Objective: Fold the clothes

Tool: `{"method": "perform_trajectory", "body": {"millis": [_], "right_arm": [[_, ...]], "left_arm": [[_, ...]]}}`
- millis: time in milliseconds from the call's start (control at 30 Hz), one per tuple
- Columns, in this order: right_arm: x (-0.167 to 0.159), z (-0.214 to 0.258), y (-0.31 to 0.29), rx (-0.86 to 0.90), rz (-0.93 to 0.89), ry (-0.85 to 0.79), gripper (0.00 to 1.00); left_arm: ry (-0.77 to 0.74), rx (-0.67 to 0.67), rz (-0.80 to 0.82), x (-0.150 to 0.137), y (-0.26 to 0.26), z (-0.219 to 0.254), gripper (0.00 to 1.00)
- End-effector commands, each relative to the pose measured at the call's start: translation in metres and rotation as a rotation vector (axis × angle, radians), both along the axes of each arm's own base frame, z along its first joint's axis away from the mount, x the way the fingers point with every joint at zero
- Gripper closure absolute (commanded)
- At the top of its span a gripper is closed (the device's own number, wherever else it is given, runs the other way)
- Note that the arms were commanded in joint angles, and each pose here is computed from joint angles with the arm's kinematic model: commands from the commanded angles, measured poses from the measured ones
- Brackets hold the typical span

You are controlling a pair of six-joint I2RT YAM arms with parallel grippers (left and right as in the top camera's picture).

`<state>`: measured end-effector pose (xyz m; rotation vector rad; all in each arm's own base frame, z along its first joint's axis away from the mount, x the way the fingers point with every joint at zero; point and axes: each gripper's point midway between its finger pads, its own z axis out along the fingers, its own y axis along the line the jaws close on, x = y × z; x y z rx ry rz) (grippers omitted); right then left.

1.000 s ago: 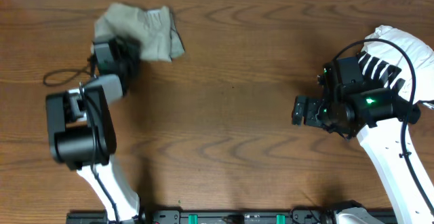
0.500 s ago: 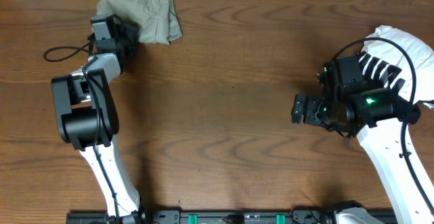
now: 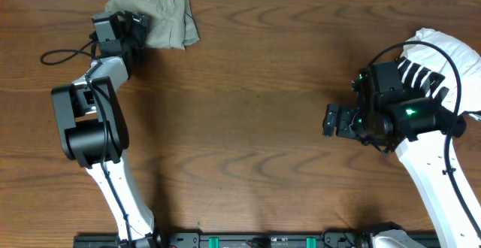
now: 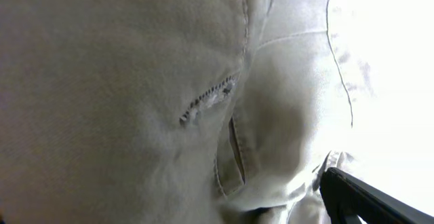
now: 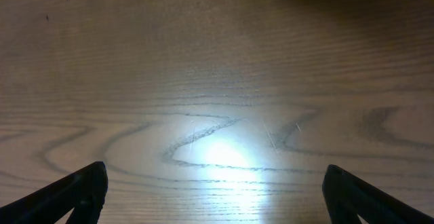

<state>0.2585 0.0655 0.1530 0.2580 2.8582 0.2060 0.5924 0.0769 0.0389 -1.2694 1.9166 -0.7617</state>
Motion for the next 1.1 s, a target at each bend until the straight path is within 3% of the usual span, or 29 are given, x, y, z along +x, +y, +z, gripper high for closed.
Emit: {"method": "perform_trajectory", "body": {"millis": [0, 200, 400, 433, 533, 633, 667, 767, 1067], "right_arm": [[0.0, 0.006, -0.001, -0.001, 0.012, -0.018, 0.01], [-0.003, 0.006, -0.001, -0.003, 0.012, -0.005, 0.01], [-0.003, 0.006, -0.001, -0.003, 0.012, -0.006, 0.01], [-0.003, 0.006, -0.001, -0.003, 0.013, -0.006, 0.01], [-0.002, 0.006, -0.001, -0.002, 0.012, -0.011, 0.01], [-0.001, 0.006, -0.001, -0.001, 0.013, -0.015, 0.01], [-0.001, 0.006, -0.001, -0.001, 0.013, -0.016, 0.01], [-0.001, 0.006, -0.001, -0.001, 0.012, -0.015, 0.01], [-0.002, 0.006, -0.001, -0.003, 0.014, -0.01, 0.01]], "left_arm": [[-0.007, 0.005, -0.076, -0.004, -0.008, 0.006, 0.02], [-0.129, 0.045, -0.227, -0.008, -0.028, 0.079, 0.02], [-0.037, 0.047, -0.231, -0.052, -0.035, 0.13, 0.01], [-0.014, 0.039, -0.232, -0.062, -0.037, 0.136, 0.11], [0.039, 0.021, -0.216, -0.083, -0.041, 0.149, 0.69], [0.011, 0.078, -0.171, -0.079, -0.037, 0.159, 0.81], [0.011, 0.112, -0.137, -0.076, -0.031, 0.159, 0.91], [0.007, 0.211, -0.043, -0.064, -0.019, 0.154, 0.94], [-0.208, 0.297, -0.025, 0.012, -0.034, 0.114, 0.94]]}}
